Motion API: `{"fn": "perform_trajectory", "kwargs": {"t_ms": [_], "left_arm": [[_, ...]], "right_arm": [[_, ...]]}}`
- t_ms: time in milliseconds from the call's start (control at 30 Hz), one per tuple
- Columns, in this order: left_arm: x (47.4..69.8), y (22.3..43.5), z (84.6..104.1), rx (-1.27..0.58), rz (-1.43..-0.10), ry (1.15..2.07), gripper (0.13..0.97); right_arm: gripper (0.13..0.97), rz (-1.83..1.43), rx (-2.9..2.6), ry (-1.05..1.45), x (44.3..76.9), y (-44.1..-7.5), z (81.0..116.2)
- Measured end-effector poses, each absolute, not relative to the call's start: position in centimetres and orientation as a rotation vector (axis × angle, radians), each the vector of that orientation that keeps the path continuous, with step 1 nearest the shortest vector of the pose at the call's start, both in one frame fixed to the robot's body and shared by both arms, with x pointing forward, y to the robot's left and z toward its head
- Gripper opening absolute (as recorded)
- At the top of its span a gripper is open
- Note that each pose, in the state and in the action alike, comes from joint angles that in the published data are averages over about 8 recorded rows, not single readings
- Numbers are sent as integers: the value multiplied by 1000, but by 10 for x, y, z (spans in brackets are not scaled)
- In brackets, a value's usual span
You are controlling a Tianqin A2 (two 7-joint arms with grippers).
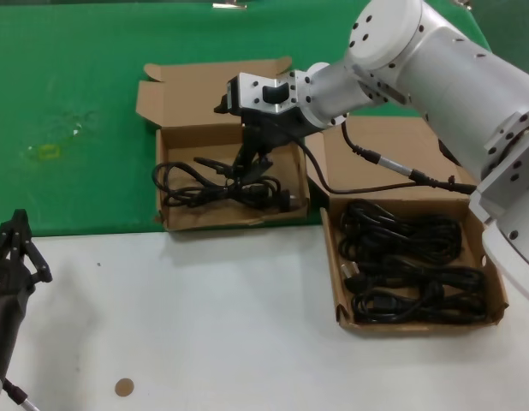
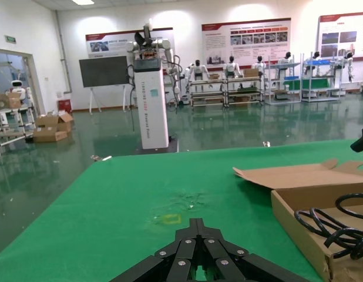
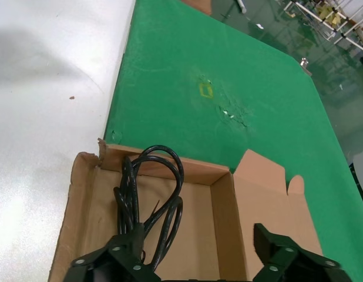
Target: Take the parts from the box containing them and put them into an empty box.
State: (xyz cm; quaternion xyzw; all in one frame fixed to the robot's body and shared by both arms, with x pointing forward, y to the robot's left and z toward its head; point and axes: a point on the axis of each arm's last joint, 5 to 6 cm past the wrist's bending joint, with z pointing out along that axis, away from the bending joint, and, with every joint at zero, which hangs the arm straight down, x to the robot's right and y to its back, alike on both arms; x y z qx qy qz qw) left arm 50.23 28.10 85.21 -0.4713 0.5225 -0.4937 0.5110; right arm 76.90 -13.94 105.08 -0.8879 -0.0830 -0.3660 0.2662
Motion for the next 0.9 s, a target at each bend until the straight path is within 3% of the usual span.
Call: {"fn": "perform_trajectory", "kwargs": {"t_ms": [200, 500, 633, 900], "left_arm": [[502, 281, 852, -1134, -1188, 1258, 151], [502, 281, 852, -1134, -1189, 1257, 174], [502, 281, 852, -1133, -1189, 1257, 212], [502, 281, 853, -1132, -1189, 1256, 342]], "right_arm": [[689, -983, -2384, -217, 768, -138, 1046], [852, -956, -2275, -133, 758, -128, 1008], [852, -944, -2211, -74, 751, -124, 988], [944, -930, -2078, 67, 731, -122, 950]]}}
